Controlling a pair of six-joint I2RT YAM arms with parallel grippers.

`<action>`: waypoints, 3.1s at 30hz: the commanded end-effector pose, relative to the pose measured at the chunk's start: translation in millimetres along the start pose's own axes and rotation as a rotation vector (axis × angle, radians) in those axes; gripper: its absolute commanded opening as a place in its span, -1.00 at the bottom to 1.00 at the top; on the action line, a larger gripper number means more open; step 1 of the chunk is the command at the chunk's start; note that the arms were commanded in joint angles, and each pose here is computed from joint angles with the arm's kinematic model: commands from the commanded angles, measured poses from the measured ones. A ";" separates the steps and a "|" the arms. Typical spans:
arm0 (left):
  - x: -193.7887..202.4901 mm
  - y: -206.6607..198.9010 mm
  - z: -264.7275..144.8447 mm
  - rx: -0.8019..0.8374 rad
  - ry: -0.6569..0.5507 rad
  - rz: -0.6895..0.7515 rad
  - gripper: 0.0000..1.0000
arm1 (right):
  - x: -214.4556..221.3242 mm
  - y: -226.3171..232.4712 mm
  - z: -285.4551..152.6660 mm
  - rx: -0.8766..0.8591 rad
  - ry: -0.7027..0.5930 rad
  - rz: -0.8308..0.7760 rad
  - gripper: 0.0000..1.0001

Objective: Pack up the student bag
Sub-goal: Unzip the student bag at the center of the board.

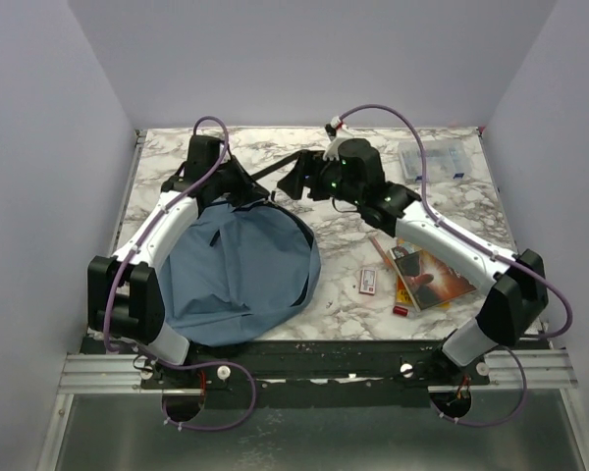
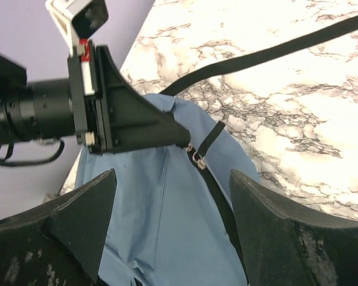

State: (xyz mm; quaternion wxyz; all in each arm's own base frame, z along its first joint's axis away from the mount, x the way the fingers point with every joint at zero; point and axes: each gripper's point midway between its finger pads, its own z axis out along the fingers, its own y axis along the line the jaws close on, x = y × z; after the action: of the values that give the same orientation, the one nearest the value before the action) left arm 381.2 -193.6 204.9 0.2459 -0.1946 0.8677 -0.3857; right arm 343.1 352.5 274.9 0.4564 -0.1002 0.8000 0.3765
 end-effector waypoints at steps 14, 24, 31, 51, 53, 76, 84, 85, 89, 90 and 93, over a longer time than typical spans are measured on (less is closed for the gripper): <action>8.1 -8.8 -11.0 0.110 0.015 -0.069 -1.00 | 44.5 -57.6 76.4 0.306 0.206 0.261 -0.02; 7.0 -2.4 -6.5 0.101 0.022 -0.086 -1.00 | 71.5 -76.6 107.5 0.340 0.279 0.225 -0.02; 6.0 4.4 -1.2 0.080 0.019 -0.089 -1.00 | 73.5 -68.5 111.0 0.283 0.274 0.257 -0.50; 6.2 26.2 16.6 0.029 0.051 -0.128 -1.00 | 5.2 -46.9 18.1 -0.205 -0.074 0.564 -0.99; 8.9 22.9 18.3 0.037 0.064 -0.118 -1.00 | 8.1 -45.4 18.8 -0.245 -0.047 0.565 -0.99; 13.3 35.8 -69.1 -0.005 -0.295 0.670 0.59 | 20.2 -0.1 2.2 -0.617 0.152 0.242 -0.99; 45.2 11.8 -62.3 0.262 -0.381 1.478 0.73 | 7.9 14.0 -11.0 -0.708 0.130 0.284 -0.99; 47.7 8.9 -59.3 0.292 -0.364 1.510 0.73 | 7.0 15.8 -12.6 -0.719 0.131 0.286 -0.99; 57.8 1.1 -42.0 0.424 -0.260 1.619 0.70 | 5.9 20.1 -17.2 -0.746 0.135 0.276 -0.99; 57.6 -0.9 -38.7 0.449 -0.245 1.623 0.69 | 6.2 19.7 -17.4 -0.745 0.133 0.273 -0.99; 58.5 -5.5 -32.7 0.510 -0.204 1.650 0.72 | 7.4 19.7 -18.4 -0.744 0.140 0.270 -0.99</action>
State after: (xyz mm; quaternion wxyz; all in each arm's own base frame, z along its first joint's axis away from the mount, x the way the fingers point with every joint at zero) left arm 316.5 -190.1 191.5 0.5449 0.4371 0.6797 -0.2239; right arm 323.1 357.8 266.8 0.2678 -0.1498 0.6699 0.6761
